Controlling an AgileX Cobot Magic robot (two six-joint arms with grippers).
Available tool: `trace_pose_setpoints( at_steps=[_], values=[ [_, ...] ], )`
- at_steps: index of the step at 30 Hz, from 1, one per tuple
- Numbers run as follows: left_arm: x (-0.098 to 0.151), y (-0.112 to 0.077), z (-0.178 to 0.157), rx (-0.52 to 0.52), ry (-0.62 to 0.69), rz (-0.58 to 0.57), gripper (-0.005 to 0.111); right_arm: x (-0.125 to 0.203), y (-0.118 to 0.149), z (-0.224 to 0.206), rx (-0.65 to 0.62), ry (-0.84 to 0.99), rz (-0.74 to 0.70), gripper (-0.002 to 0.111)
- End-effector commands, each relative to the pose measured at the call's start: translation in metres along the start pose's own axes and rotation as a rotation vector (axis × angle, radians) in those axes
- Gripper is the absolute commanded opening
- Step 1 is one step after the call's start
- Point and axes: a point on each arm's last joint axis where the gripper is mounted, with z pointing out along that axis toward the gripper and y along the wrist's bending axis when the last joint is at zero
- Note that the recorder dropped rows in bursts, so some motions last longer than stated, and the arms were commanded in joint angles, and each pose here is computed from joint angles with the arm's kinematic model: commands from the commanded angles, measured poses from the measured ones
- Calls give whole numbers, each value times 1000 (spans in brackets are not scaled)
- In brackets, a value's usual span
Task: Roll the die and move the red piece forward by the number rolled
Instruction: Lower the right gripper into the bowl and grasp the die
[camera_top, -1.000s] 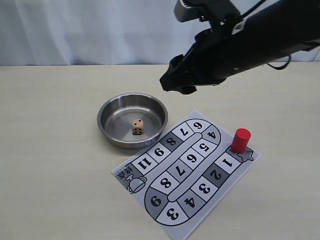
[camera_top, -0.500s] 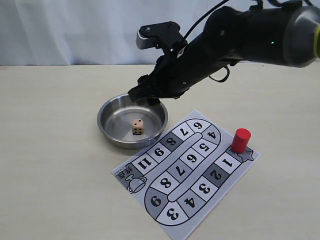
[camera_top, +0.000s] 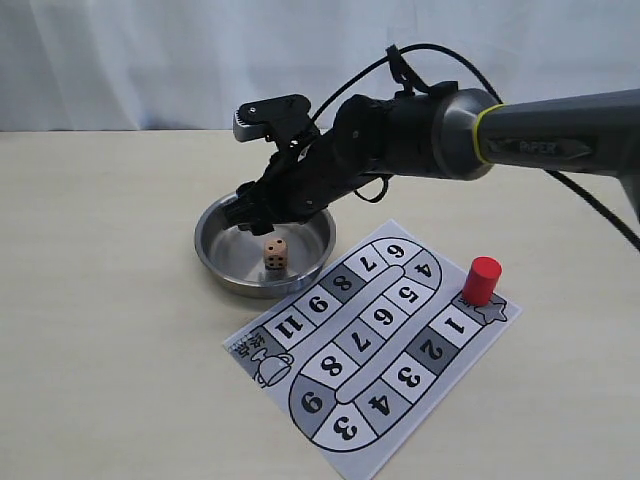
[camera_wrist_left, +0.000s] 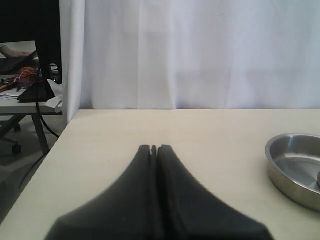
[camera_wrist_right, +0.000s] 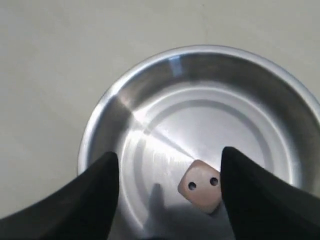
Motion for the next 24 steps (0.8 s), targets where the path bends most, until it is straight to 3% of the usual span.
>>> trace_pose_setpoints(
  at_steps=[1, 6, 24],
  values=[
    [-3, 0, 0, 1, -19, -4, 0, 3, -3, 19, -10, 48, 7, 56],
    [-3, 0, 0, 1, -19, -4, 0, 12, -11, 35, 40, 81, -97, 56],
    [-3, 0, 0, 2, -19, -6, 0, 24, -13, 51, 38, 110, -36, 56]
  ],
)
